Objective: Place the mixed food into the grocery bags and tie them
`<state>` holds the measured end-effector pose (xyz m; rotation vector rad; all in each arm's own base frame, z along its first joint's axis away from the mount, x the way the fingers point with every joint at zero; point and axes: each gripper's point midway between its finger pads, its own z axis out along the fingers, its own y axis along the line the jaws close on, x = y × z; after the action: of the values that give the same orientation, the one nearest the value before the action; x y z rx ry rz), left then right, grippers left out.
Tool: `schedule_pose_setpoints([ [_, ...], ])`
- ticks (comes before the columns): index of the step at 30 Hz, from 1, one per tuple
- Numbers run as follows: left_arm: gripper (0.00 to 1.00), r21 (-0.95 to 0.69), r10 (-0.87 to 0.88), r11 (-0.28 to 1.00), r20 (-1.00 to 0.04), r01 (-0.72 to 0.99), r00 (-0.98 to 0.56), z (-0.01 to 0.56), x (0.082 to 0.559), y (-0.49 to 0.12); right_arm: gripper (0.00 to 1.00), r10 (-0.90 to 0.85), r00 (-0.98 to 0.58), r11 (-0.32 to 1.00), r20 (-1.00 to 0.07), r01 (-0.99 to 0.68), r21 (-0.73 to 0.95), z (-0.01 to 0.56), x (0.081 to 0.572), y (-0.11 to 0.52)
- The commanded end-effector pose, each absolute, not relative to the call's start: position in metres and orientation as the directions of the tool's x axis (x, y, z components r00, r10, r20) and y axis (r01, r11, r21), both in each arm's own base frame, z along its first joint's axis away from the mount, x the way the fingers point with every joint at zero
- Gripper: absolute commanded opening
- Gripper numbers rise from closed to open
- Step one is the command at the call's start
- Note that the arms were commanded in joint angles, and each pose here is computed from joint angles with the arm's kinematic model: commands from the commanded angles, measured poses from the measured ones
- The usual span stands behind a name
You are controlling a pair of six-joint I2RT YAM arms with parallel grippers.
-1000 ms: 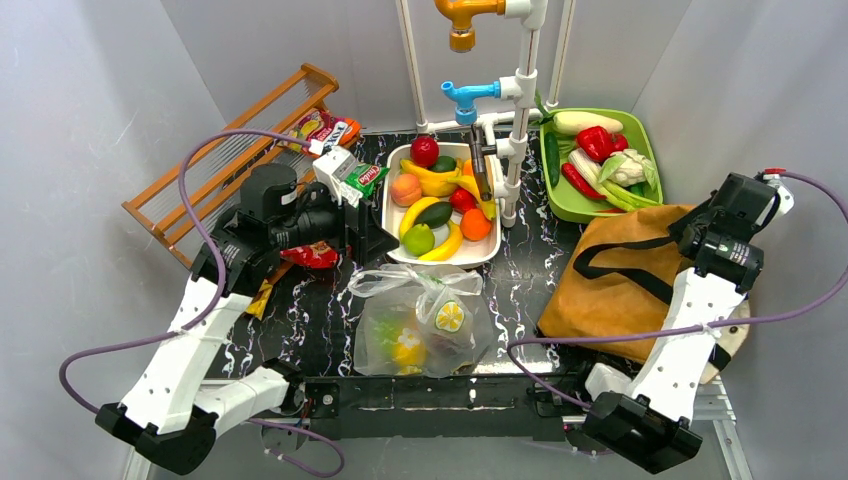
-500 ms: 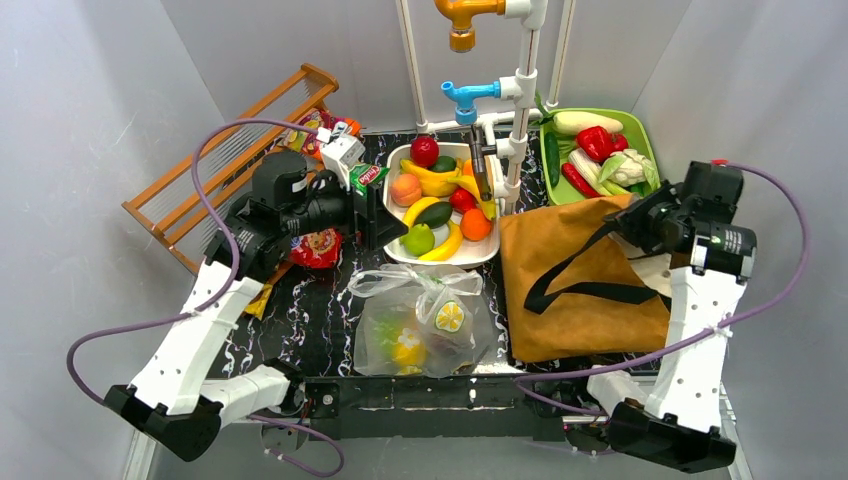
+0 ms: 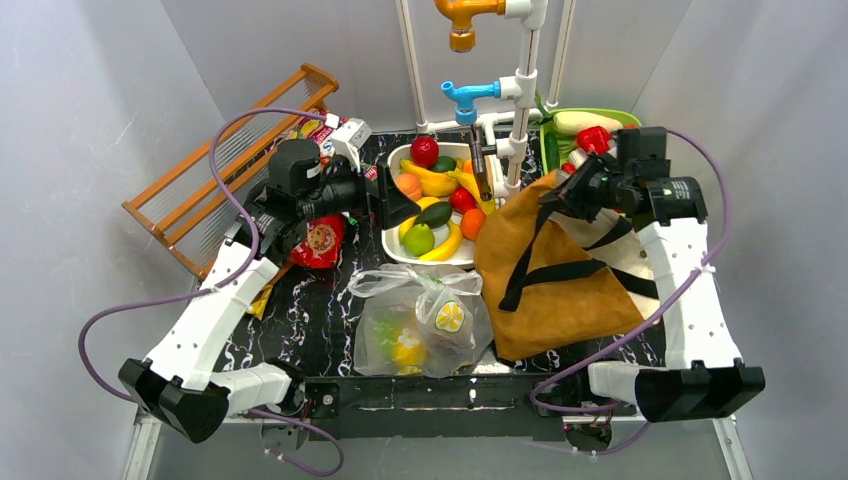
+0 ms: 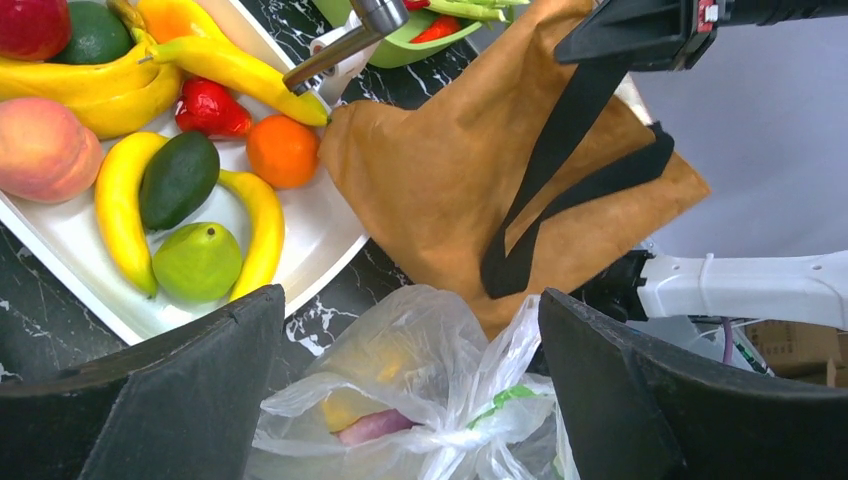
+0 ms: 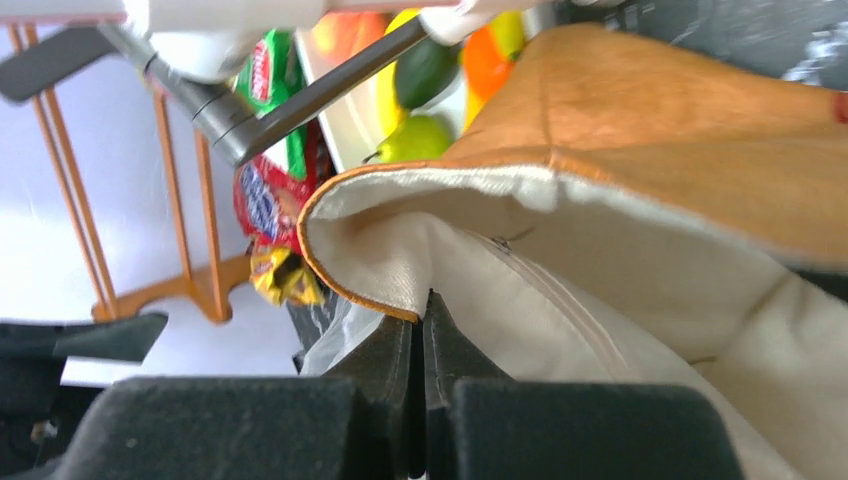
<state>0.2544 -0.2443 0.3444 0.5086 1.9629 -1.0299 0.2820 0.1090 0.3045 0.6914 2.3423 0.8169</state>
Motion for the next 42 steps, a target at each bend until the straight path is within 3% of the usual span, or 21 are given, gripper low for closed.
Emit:
schedule_pose_setpoints([
  [1,0.98,-0.466,-0.065,0.559,-0.849,0.686,-0.524,0.363,0.261,-0.25,0.01,0.511,-0.785,0.627,-0.351,0.061,0.776,0.345,0.284,0.161],
  [15,0.98,-0.484,-0.107,0.561,-0.847,0.672,-0.521,0.352,0.309,-0.284,0.01,0.161,-0.925,0.559,-0.344,-0.202,0.804,0.344,0.268,0.246],
  [31,0.97,-0.512,-0.13,0.52,-0.839,0.684,-0.529,0.357,0.346,-0.356,0.01,0.02,-0.949,0.521,-0.314,-0.258,0.814,0.337,0.25,0.262],
  [42,0.95,-0.567,-0.089,0.401,-0.806,0.719,-0.586,0.346,0.316,-0.367,0.01,0.013,-0.953,0.534,-0.302,-0.249,0.808,0.33,0.246,0.26],
])
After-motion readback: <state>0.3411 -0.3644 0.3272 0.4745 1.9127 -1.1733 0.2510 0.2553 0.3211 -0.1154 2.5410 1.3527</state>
